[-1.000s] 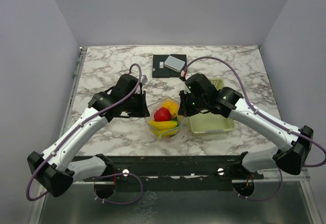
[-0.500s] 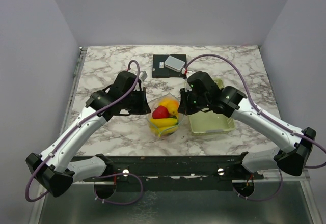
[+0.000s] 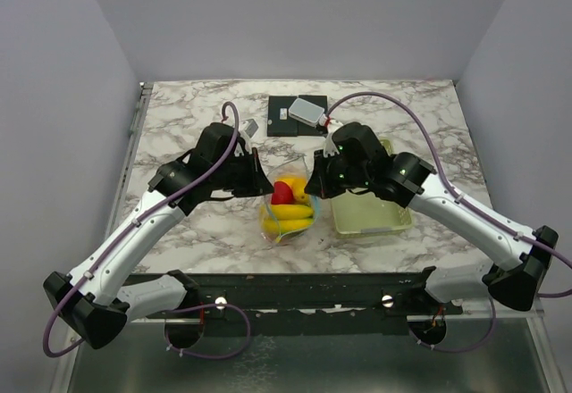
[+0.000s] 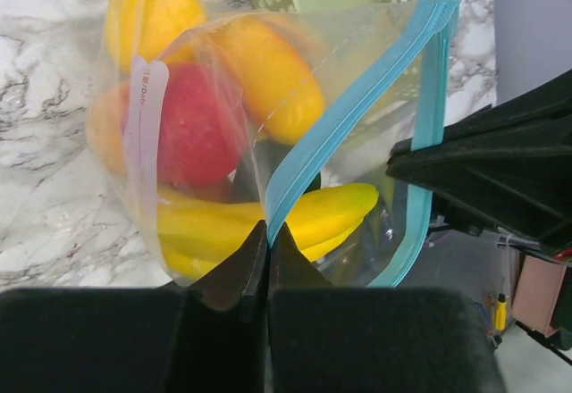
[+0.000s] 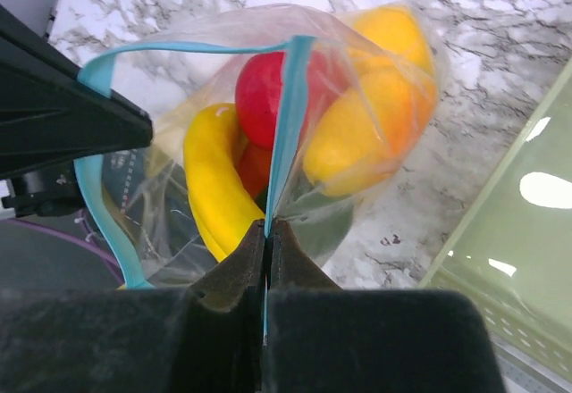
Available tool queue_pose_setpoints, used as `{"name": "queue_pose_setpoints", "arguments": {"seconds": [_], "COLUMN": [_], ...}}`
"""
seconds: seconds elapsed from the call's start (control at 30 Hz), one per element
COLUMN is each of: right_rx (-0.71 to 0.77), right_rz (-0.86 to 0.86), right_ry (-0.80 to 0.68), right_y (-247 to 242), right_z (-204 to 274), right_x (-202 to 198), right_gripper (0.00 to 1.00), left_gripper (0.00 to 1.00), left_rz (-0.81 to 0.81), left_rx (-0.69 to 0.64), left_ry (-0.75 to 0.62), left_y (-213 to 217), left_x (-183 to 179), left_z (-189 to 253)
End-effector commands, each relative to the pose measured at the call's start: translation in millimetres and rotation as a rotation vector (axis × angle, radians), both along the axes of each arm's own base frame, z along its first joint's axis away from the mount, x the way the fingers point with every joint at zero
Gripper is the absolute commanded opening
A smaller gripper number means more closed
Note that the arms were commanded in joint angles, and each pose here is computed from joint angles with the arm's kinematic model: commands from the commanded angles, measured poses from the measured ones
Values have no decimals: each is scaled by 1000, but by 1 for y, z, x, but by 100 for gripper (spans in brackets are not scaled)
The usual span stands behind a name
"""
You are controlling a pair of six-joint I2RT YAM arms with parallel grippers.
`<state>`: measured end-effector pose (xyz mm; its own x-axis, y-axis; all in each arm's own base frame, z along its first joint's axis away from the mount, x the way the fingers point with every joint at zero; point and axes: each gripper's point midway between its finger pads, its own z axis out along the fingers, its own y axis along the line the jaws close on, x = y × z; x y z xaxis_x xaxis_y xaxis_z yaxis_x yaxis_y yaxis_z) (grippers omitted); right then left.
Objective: Place the food in the zip-top bag and seal the zipper
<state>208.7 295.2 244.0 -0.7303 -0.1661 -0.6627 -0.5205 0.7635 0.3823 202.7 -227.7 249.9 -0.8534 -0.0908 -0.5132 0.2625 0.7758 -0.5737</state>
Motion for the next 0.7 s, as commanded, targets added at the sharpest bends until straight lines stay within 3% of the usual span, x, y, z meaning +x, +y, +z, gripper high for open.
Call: {"name": "queue_pose_setpoints", "arguments": {"seconds": [0.0, 0.2, 0.67], "right_rx": [124, 193, 160], "right_rz": [66, 88, 63], "right_ry": [10, 55, 67], "right_y": [28, 52, 85], "right_z": [15, 15, -7], "right_x": [-1, 1, 4], "right_gripper": [1, 1, 1], "left_gripper": [0, 0, 0], "left_rz": [-22, -33, -58], "left_rx": [-126, -168, -218], "left_ry": [-6, 27, 53], "left_y": [-17, -27, -43], "left_x": [0, 0, 1], "left_z": [13, 3, -5]}}
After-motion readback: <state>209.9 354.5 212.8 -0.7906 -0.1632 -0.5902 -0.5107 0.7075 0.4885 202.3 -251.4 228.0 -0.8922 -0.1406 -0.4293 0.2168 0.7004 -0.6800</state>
